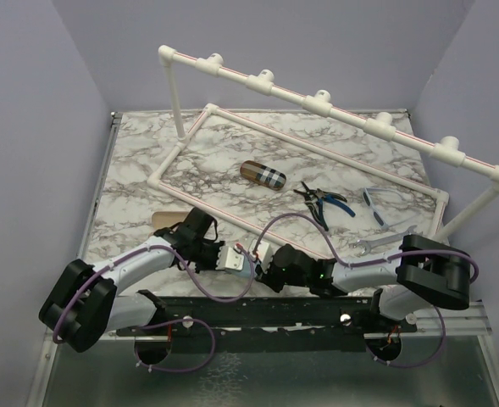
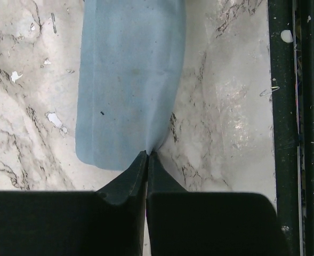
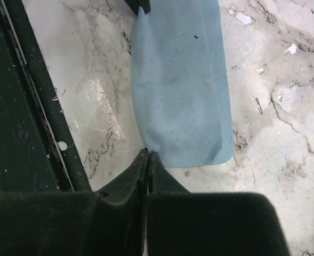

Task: Organize the sunglasses
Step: Pick up the glasses cleaning cloth from the center of the board.

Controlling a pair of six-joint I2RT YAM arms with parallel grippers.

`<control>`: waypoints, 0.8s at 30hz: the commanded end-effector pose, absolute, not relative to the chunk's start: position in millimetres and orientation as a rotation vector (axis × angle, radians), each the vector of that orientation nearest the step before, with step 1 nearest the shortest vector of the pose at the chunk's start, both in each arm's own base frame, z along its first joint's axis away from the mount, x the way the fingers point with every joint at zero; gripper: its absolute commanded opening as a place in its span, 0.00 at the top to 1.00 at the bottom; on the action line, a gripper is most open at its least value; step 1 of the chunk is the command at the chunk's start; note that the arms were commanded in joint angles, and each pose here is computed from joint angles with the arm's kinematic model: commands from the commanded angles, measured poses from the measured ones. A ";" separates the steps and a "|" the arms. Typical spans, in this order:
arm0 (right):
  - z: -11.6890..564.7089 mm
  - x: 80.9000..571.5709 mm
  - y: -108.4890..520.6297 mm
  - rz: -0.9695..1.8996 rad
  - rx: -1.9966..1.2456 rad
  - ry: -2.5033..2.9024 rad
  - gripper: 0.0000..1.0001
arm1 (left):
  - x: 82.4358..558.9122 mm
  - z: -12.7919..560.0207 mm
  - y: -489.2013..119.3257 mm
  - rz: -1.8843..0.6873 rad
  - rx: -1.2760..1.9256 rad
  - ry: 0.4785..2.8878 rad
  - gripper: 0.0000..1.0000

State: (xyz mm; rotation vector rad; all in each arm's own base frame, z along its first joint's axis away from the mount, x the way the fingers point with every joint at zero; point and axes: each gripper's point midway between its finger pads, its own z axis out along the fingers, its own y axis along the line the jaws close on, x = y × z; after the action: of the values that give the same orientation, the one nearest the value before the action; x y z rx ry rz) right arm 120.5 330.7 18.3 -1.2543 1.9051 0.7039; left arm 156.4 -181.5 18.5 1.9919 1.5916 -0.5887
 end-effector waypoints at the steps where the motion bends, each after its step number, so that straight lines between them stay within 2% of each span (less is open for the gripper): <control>1: 9.0 106.9 320.4 0.710 -1.334 1.956 0.99 | 141.1 2.7 -164.0 -0.574 2.041 1.698 1.00; 18: 77.6 123.2 335.0 0.806 -1.178 1.849 1.00 | 141.6 60.9 -158.1 -0.569 1.844 1.998 1.00; 24: 92.5 132.6 341.5 0.827 -1.160 1.828 1.00 | 154.3 80.0 -147.4 -0.440 1.755 2.095 1.00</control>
State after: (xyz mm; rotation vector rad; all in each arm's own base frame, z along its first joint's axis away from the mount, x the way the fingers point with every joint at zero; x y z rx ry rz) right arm 130.0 336.2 77.6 -1.1597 1.8438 0.7930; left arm 150.8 -163.5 66.3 1.8290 1.9666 -0.5503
